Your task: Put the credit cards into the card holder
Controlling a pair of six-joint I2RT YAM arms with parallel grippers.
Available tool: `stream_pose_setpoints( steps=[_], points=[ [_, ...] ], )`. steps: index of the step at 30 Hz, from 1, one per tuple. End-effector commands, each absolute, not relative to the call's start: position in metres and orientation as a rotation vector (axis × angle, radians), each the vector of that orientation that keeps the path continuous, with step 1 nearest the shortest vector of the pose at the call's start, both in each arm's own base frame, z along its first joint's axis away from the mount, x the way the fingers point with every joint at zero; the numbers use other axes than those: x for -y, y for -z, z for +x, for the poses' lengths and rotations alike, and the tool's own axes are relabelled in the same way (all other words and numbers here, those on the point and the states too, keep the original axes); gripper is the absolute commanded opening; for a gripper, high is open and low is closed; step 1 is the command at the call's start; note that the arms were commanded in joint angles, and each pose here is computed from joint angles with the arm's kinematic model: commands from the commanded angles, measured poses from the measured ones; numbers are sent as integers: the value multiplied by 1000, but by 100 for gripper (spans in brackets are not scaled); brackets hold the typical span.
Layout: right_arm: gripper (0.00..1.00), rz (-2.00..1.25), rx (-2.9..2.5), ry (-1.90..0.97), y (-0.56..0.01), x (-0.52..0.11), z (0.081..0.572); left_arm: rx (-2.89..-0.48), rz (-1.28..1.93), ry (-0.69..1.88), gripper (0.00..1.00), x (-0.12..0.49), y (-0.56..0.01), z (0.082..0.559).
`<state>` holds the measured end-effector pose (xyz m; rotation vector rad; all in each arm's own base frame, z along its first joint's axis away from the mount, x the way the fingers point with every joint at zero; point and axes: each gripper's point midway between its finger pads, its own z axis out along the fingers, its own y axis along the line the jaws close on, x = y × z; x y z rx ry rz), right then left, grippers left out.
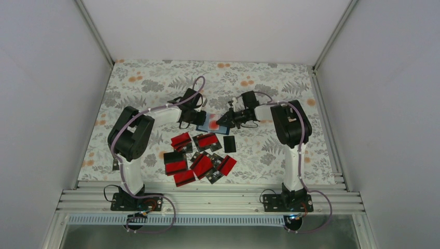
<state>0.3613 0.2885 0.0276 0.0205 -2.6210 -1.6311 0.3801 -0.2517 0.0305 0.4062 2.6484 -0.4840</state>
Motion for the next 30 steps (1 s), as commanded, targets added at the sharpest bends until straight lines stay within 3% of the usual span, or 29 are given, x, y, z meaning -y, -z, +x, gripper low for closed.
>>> stream_pose_setpoints(
  steps=[1, 16, 30],
  points=[
    [4, -7, 2688, 1573, -26, -296, 361, -2730, 403, 490, 8, 248, -15, 358],
    [5, 31, 2693, 1515, -20, -321, 354, -2719, 387, 516, 8, 246, -19, 351],
    [37, 125, 2853, 1277, -23, -297, 344, -2701, 361, 501, 8, 241, -23, 349]
  ],
)
